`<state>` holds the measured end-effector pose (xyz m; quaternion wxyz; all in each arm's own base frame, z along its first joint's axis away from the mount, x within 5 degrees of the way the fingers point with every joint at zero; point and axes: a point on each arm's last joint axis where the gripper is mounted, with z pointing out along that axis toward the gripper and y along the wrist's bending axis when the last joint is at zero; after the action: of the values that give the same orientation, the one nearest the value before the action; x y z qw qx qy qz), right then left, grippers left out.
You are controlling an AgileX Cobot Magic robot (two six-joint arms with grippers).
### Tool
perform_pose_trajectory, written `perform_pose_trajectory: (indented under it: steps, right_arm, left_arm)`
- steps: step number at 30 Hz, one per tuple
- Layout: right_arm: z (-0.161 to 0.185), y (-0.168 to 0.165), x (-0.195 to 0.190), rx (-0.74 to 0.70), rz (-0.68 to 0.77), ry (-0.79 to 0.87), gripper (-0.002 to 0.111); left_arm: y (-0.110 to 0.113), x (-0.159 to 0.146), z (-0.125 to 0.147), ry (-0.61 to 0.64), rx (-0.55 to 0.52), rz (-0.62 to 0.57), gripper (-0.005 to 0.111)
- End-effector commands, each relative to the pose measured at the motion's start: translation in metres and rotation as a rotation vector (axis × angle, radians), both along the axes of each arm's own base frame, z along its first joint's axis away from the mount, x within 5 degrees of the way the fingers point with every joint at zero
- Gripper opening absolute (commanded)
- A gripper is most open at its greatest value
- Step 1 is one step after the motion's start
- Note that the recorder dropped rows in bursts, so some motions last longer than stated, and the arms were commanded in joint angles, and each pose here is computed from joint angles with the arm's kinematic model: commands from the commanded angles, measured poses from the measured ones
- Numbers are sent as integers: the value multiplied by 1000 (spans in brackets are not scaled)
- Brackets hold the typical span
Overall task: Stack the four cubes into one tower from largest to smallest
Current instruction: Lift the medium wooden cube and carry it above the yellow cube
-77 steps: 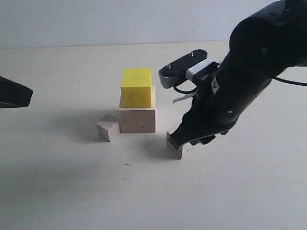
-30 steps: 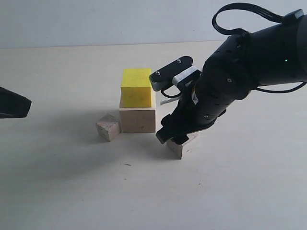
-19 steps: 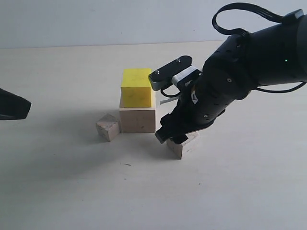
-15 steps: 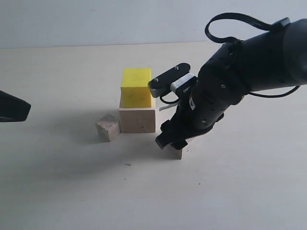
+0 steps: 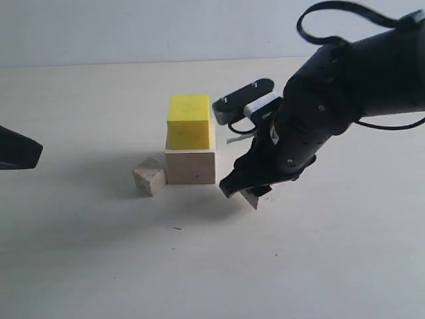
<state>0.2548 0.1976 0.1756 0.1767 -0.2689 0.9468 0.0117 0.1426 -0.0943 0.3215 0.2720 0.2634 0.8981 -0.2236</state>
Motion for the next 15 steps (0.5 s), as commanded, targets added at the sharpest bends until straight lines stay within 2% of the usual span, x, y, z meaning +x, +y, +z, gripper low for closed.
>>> perform_pose_trajectory:
  steps: [1,4,9,15]
  right_arm:
    - [47,-11,-5,36,-107,-56,0]
    - [81,-17,-9,55,-194,-76,0]
    - [137,-21,-17,189,-270,-117,0]
    - [174,-11,-18,317,-298,-91,0]
  left_arm:
    - [0,1,1,-25,-10,14,0]
    - [0,2,2,-36,-14,20,0]
    - [0,4,3,-56,-22,31,0]
    - [0,6,5,-84,-33,46,0]
